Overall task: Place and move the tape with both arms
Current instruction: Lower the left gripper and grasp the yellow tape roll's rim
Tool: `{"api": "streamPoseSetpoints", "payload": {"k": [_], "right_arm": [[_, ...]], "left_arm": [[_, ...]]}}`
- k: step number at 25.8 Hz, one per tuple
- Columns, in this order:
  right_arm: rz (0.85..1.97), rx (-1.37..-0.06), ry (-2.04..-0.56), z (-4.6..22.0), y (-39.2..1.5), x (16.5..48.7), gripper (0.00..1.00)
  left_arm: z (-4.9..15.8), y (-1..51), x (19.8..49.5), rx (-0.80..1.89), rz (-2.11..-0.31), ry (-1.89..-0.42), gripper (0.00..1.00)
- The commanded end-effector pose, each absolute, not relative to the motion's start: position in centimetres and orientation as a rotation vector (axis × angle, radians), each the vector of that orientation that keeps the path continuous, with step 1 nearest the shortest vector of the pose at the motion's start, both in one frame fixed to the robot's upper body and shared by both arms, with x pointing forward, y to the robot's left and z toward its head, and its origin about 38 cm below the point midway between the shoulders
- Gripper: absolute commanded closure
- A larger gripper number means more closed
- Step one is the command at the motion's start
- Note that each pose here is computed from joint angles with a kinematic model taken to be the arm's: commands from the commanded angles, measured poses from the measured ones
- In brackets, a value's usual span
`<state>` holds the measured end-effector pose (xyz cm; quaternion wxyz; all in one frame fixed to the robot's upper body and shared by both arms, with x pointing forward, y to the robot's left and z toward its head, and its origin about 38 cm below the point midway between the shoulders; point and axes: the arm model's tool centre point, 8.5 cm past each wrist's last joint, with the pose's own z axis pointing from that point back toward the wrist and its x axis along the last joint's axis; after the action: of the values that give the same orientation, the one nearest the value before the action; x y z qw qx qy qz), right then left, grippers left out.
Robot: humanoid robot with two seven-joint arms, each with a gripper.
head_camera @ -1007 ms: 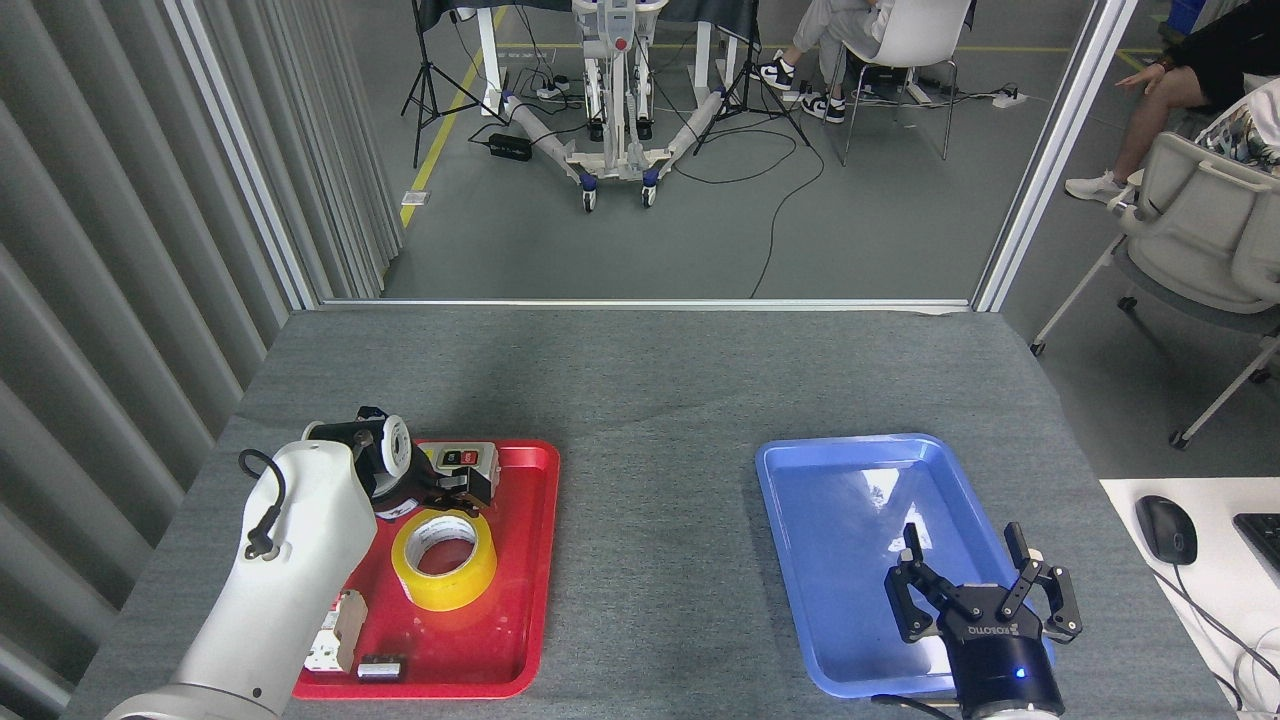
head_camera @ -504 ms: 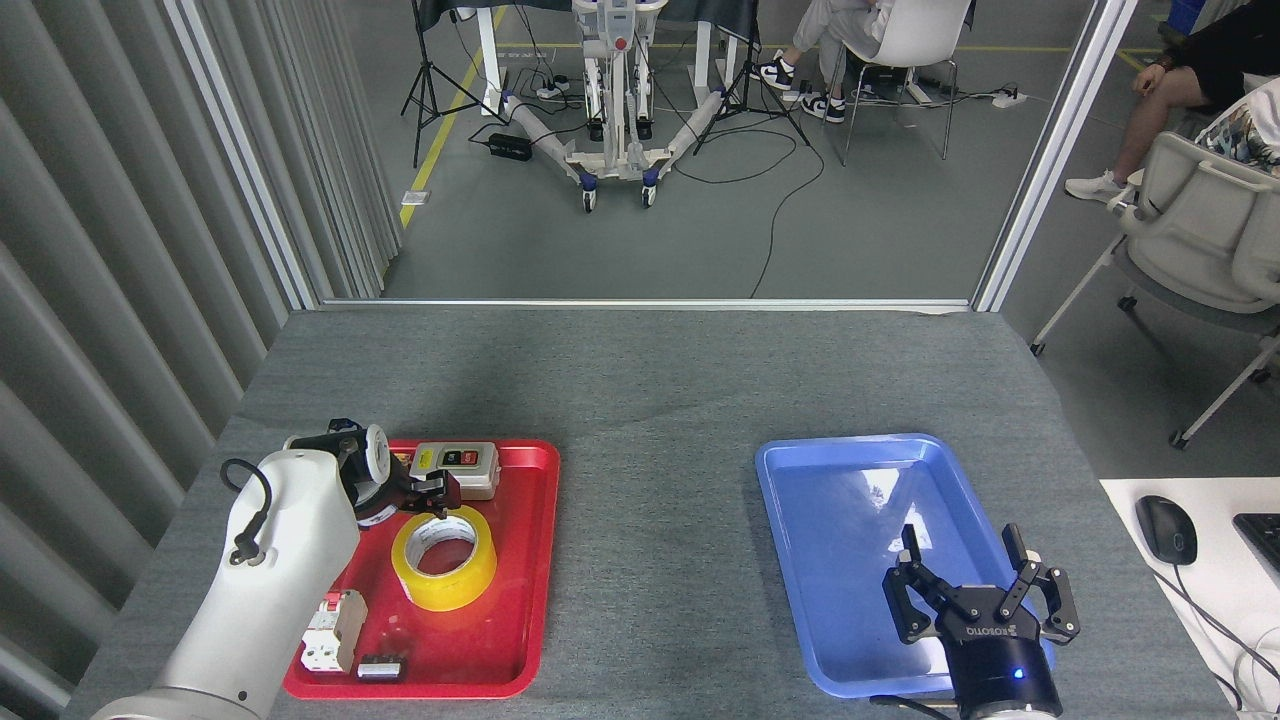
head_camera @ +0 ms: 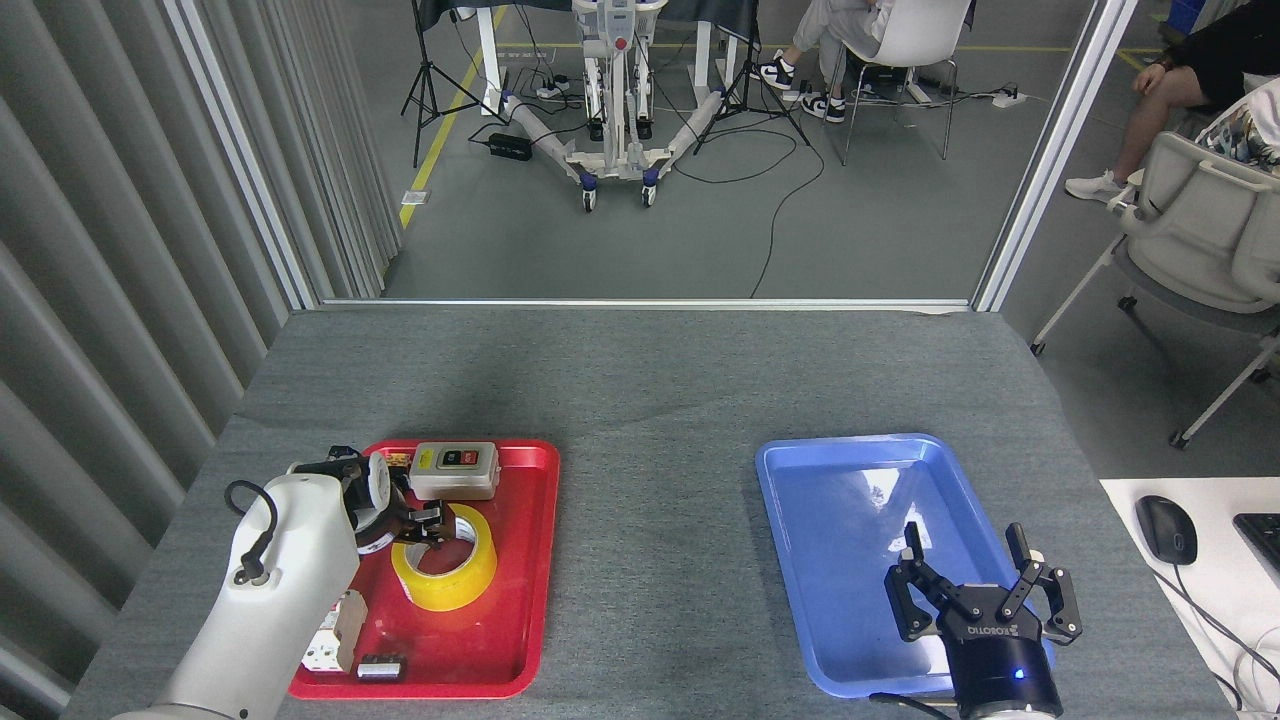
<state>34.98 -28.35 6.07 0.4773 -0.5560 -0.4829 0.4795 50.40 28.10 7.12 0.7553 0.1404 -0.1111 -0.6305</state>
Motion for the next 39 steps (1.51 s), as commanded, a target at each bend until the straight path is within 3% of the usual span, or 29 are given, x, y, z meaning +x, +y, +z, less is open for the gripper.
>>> {"api": "streamPoseSetpoints", "payload": {"k": [1,13,17,22,30,39], "right_arm": [[1.167,-1.361,-1.176,6.1,-28.5,35.0,0.0],[1.165,-1.36,-1.18,6.1,-28.4,34.9,0.0],[1.163,-1.363,-1.178,6.1,-28.5,35.0,0.0],[1.161,-1.362,-1.176,6.1,-28.5,34.9,0.0],[1.152,-1.355,-1.184,6.1,-28.1,35.0,0.0],[1.155,-1.35,-1.187,6.0,-27.9,34.9,0.0]], "left_arm": [[6.4,28.1,50.1,0.307,-1.377,-0.239,0.1],[6.1,28.3,50.4,0.362,-1.38,-0.281,0.1],[5.7,28.3,50.2,0.355,-1.38,-0.273,0.24],[5.3,28.4,50.0,0.349,-1.379,-0.262,0.24],[4.5,28.5,49.5,0.33,-1.383,-0.238,0.35],[4.6,27.7,49.6,0.289,-1.377,-0.293,0.67]]}}
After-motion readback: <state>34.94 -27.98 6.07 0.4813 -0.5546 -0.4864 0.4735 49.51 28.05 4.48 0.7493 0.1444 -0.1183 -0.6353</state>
